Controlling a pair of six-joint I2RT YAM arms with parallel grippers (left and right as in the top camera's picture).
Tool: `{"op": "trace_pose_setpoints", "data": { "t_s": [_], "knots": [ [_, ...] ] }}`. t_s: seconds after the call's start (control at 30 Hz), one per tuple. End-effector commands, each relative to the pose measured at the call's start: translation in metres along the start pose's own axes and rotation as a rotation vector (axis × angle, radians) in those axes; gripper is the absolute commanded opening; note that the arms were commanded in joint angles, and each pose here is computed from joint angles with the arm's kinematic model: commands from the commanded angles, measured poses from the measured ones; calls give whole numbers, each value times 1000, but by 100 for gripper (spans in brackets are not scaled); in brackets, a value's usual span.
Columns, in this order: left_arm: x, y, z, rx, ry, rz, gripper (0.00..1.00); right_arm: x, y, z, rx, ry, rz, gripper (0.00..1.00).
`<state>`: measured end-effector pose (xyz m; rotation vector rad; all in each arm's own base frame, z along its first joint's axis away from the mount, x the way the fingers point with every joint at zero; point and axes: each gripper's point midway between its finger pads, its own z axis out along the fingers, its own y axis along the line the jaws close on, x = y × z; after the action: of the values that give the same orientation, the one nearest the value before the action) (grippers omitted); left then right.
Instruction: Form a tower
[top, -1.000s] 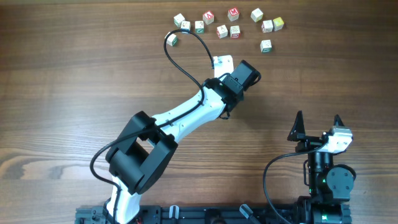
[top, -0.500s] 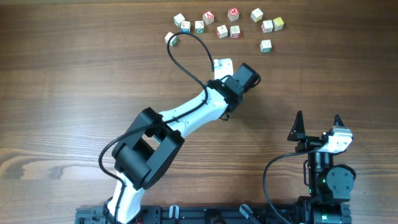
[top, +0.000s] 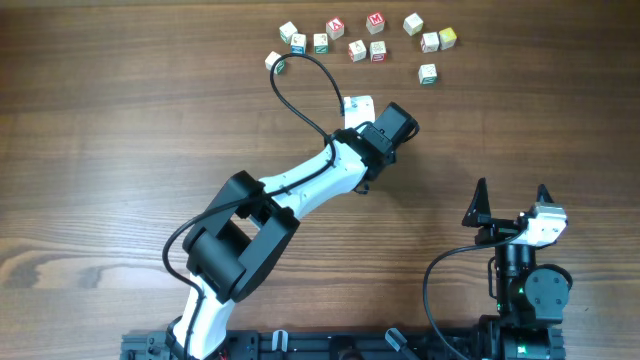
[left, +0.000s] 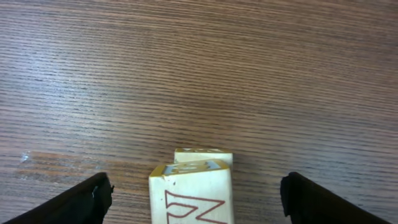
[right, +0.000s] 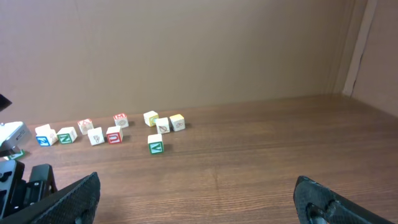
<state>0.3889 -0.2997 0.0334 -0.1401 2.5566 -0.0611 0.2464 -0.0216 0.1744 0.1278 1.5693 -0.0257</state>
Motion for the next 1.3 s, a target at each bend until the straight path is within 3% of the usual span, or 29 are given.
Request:
{"op": "trace_pose_setpoints", "data": {
  "t_s": [0.0, 0.03, 0.07, 0.13, 0.23, 0.33, 0.53, 0.6, 0.77, 0.87, 1.1, 1.27],
  "knots": [
    [8, 3, 8, -11, 17, 10, 88, -1, 1, 0, -6, -6, -12, 100],
    [8, 3, 8, -12, 17, 10, 82, -1, 1, 0, -6, -6, -12, 100],
    [8, 3, 8, -11, 17, 10, 68, -1, 1, 0, -7, -6, -12, 100],
    [7, 2, 8, -7, 13, 7, 66, -1, 1, 0, -6, -6, -12, 100],
    [7, 2, 8, -7, 12, 6, 49, -1, 1, 0, -7, -6, -12, 100],
    [6, 1, 8, -5, 10, 6, 40, -1, 1, 0, -6, -6, -12, 100],
    [-3, 2, 0, -10, -22, 2, 34, -1, 1, 0, -7, -6, -12, 100],
    [-4, 2, -1, -9, -24, 0, 38, -1, 1, 0, -6, -6, -12, 100],
    [-4, 2, -1, -9, -24, 1, 86, -1, 1, 0, -7, -6, -12, 100],
    [-4, 2, -1, -8, -24, 0, 100, -1, 1, 0, -7, -6, -12, 100],
    [-29, 2, -43, 34, -66, -25, 100, -1, 1, 0, -6, -6, -12, 100],
    [-34, 36, -79, -70, -68, 2, 100, -1, 1, 0, -6, -6, -12, 100]
  ]
}}
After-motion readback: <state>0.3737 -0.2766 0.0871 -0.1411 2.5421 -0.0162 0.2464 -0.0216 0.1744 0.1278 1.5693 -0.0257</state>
